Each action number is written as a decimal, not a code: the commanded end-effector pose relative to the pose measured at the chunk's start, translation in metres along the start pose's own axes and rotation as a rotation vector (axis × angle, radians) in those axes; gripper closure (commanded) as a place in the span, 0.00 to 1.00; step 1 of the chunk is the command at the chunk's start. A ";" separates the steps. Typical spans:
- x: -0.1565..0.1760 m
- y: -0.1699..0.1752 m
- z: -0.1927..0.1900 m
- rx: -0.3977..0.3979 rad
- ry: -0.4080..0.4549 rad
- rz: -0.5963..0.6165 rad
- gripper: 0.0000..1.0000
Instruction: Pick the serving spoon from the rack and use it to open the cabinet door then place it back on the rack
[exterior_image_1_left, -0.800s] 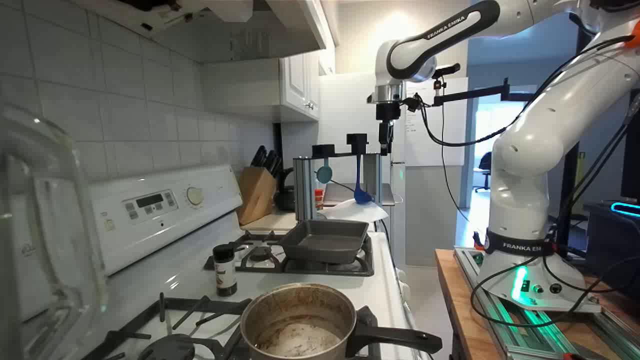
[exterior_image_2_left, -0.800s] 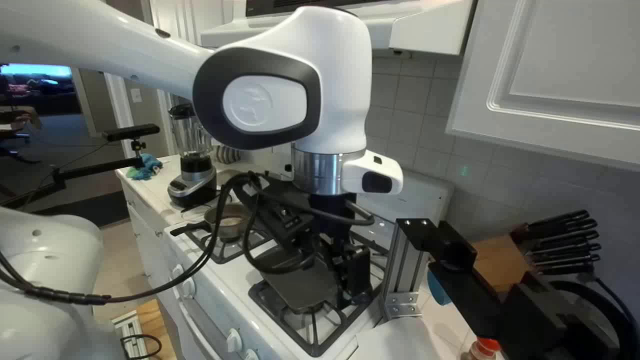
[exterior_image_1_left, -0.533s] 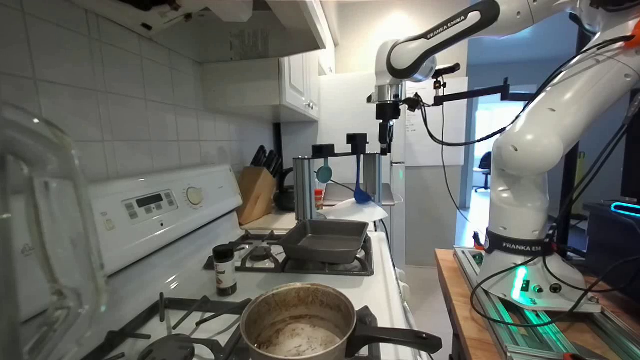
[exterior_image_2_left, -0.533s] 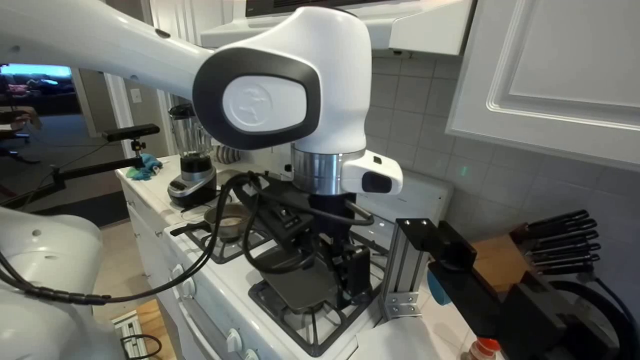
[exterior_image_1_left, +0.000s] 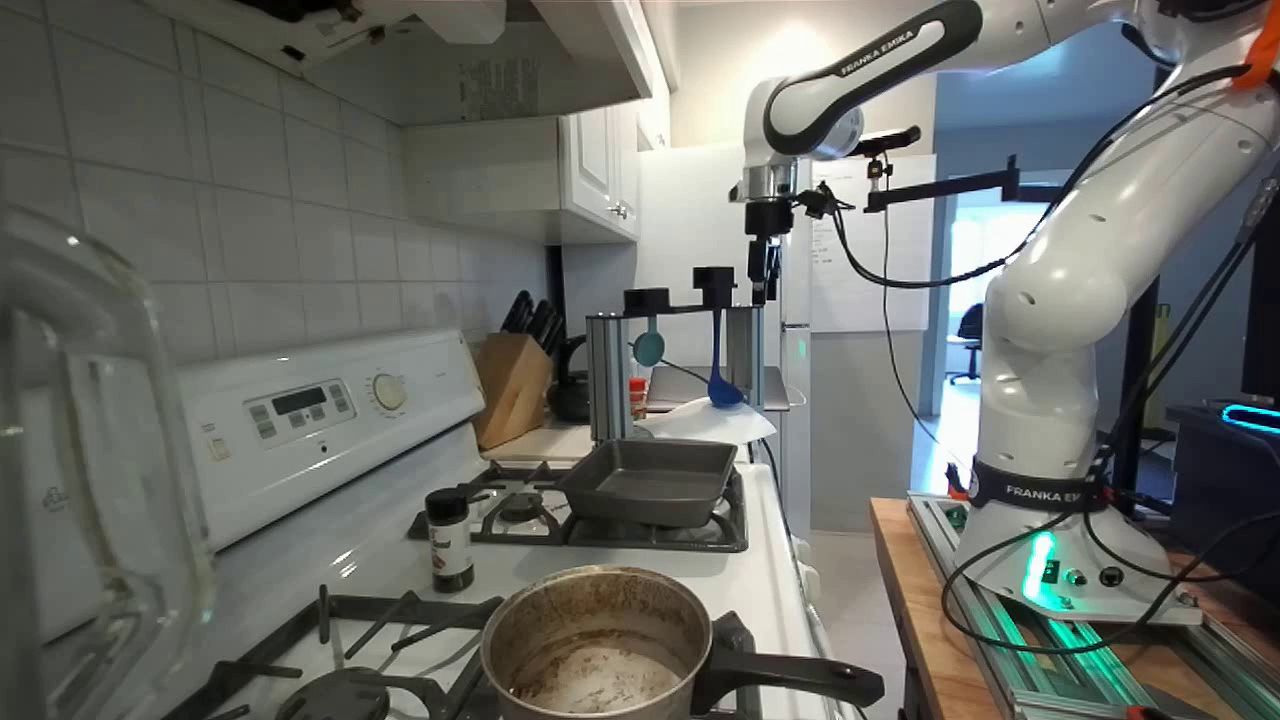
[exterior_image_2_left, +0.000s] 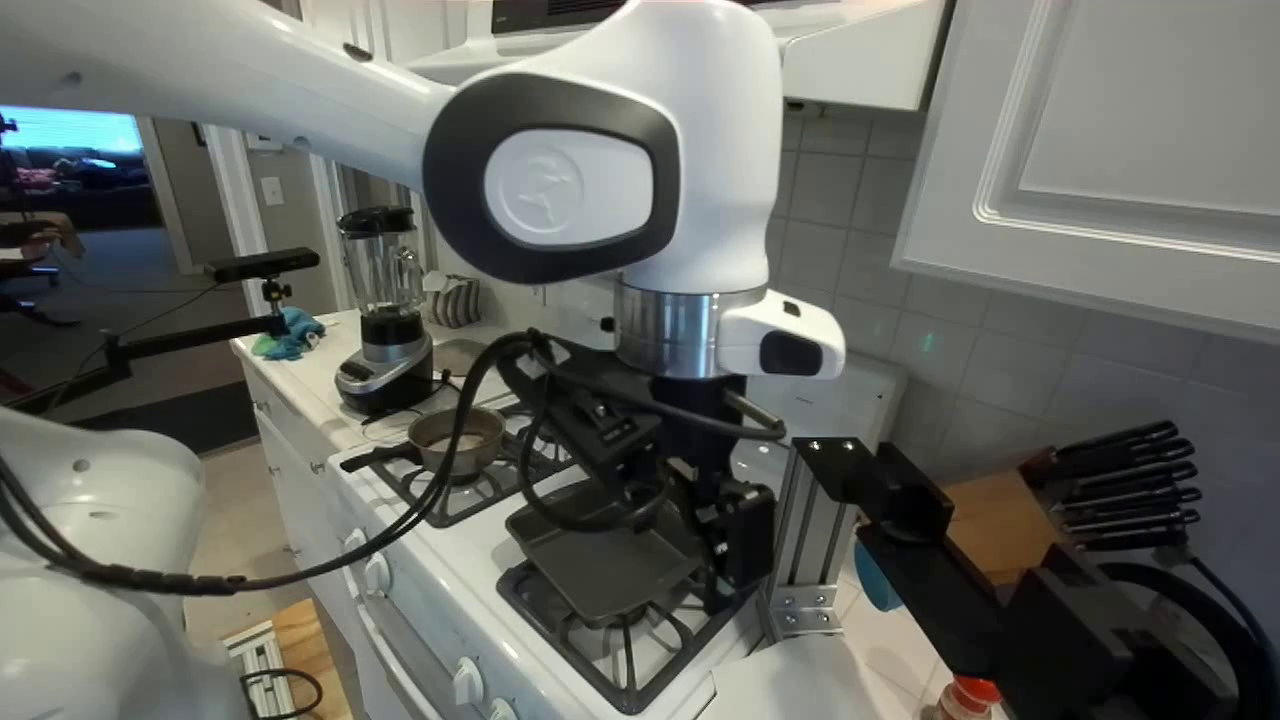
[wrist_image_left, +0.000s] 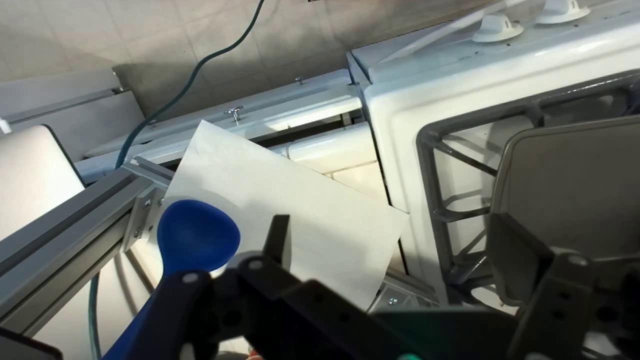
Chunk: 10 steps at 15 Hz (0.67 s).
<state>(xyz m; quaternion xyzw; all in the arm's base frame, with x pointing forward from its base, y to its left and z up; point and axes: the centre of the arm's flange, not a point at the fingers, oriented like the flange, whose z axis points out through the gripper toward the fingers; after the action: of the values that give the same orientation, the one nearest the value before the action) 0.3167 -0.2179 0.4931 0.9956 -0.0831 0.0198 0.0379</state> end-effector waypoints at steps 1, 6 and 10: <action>0.045 0.033 -0.011 0.036 -0.018 0.063 0.00; 0.093 0.047 -0.014 0.083 -0.025 0.192 0.00; 0.131 0.043 -0.022 0.075 0.006 0.296 0.00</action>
<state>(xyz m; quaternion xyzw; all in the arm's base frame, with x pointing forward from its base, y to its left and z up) 0.4015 -0.2717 0.5099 0.9812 -0.1909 0.0286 0.0001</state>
